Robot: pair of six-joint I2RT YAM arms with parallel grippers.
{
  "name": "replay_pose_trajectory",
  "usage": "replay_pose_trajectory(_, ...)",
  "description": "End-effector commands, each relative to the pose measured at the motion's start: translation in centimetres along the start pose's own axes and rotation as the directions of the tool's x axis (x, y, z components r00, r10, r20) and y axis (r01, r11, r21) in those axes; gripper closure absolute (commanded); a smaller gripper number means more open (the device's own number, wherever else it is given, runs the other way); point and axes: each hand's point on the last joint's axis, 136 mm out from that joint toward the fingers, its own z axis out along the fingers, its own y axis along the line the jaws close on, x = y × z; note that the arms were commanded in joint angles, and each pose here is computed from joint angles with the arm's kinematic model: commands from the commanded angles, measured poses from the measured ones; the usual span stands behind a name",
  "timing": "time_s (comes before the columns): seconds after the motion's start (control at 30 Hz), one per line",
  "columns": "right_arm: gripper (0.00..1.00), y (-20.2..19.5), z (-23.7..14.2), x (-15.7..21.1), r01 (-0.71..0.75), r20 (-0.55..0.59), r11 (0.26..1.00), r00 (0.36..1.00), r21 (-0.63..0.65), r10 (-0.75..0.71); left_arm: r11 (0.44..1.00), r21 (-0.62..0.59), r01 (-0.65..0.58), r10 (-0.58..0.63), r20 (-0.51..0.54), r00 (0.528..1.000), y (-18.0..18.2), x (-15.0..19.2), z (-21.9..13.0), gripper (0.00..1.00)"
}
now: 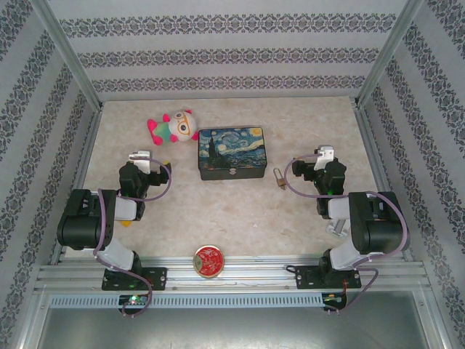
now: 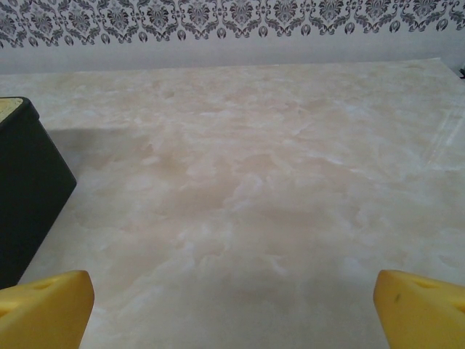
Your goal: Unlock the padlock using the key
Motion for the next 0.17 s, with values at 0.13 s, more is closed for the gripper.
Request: replay_pose_trajectory(0.13, 0.02, 0.14, 0.01, -0.83, 0.012, 0.025, 1.000, 1.000, -0.017, -0.012, 1.000, -0.008, 0.009, -0.009, 0.003, 1.000, 0.41, -0.26, 0.15, 0.01)
